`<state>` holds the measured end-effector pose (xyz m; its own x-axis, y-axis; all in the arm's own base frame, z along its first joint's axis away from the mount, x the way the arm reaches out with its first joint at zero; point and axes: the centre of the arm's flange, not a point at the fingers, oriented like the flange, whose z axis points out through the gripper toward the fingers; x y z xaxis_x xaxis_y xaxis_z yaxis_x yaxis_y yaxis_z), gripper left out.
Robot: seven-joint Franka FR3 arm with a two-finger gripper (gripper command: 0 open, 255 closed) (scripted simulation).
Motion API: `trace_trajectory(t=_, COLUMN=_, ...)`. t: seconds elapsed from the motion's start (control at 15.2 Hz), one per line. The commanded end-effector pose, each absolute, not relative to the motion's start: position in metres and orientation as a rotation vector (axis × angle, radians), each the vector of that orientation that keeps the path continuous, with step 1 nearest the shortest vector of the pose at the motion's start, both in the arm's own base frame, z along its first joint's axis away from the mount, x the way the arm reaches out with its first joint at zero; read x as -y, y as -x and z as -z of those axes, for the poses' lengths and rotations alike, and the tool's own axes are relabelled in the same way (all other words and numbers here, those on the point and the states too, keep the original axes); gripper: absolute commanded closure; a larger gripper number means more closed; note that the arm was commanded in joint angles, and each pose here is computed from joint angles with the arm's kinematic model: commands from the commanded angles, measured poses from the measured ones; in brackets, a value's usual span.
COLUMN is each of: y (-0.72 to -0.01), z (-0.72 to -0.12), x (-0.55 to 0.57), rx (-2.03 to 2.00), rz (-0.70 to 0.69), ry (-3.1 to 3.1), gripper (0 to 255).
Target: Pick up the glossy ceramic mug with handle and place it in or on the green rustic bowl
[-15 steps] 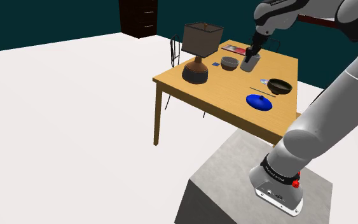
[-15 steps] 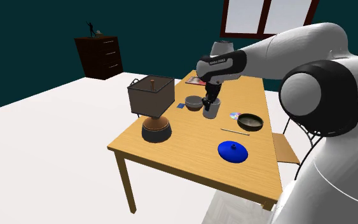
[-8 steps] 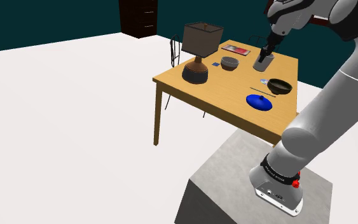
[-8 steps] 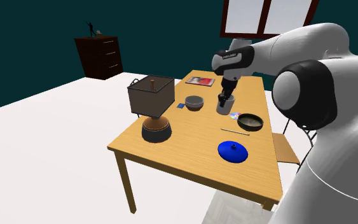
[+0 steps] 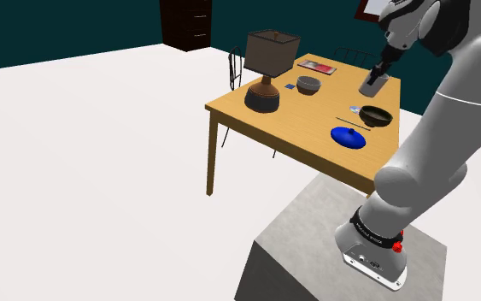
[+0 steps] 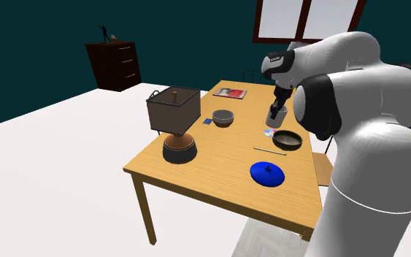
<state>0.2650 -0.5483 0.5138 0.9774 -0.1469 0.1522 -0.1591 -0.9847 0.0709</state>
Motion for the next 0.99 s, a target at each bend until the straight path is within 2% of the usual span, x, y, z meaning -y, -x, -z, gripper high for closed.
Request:
trace_trajectory(t=0.0, y=-0.248, z=-0.517, x=0.571, rx=0.23, rz=-0.226, ry=-3.042, gripper=255)
trace_trajectory(t=0.4, y=-0.198, z=-0.521, x=0.633, rx=0.23, rz=-0.226, ry=-3.042, gripper=255)
trace_trajectory(t=0.92, y=-0.198, z=-0.479, x=0.633, rx=0.23, rz=-0.226, ry=-3.042, gripper=255)
